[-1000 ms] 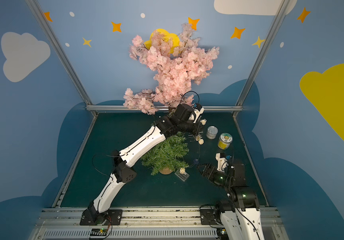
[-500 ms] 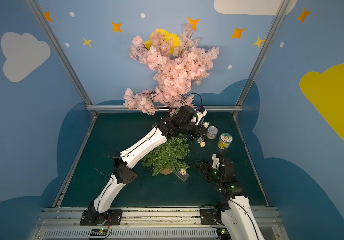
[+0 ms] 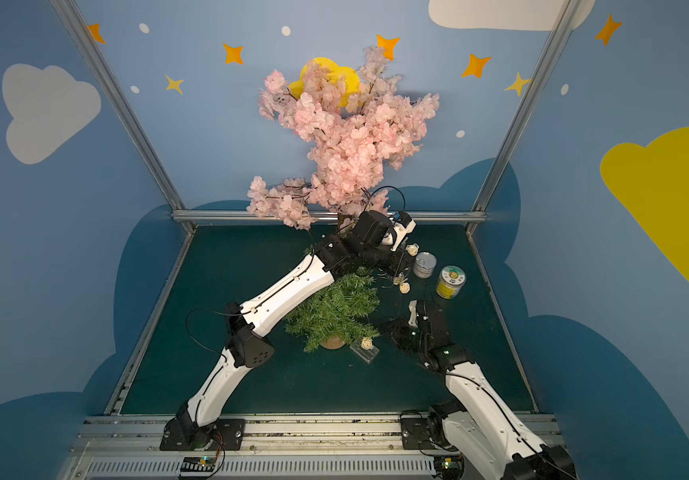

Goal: Remove string lights from the small christmas tree
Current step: Remove the light string from the Christmas tree.

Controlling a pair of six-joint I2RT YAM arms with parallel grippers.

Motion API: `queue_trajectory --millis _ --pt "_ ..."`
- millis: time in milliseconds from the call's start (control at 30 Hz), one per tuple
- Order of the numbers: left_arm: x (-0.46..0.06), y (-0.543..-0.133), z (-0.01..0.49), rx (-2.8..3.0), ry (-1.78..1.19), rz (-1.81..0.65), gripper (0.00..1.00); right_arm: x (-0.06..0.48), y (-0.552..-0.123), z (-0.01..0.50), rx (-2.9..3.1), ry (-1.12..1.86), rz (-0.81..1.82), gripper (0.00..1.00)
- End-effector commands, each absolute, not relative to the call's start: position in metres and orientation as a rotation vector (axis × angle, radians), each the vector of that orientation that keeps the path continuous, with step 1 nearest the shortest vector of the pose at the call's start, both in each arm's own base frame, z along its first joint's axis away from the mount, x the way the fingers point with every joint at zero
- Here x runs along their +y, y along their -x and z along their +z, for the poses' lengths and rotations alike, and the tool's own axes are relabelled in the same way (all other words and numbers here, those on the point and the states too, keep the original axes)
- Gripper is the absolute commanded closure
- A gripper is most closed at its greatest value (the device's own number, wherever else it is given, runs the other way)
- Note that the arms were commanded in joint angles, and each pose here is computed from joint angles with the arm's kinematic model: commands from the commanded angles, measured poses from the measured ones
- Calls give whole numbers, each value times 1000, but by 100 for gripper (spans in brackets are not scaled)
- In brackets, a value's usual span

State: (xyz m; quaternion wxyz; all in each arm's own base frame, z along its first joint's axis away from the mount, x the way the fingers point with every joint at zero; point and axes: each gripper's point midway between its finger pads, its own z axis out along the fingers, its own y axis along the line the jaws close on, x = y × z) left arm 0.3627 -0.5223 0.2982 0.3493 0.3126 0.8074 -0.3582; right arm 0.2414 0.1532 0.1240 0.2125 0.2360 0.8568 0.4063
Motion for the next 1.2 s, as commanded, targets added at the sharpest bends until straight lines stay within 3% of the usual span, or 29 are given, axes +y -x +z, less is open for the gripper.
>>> queue_trajectory --millis 0,67,133,600,1000,1167 --pt "-507 -357 328 2039 -831 -889 41 150 -255 149 2273 -628 1113 100" --pt "-503 -357 333 2028 -837 -859 12 149 -255 154 2256 -620 1111 100" --pt "-498 -357 340 2009 -843 -830 1 149 -256 158 2244 -611 1113 100" --pt "-435 -373 395 1929 -787 -617 1 163 -267 184 2255 -512 1099 100" --pt "-403 -343 455 1814 -782 -625 1 143 -256 160 2310 -538 958 100" --pt "-397 -319 470 1776 -791 -695 1 144 -252 140 2359 -547 944 96"
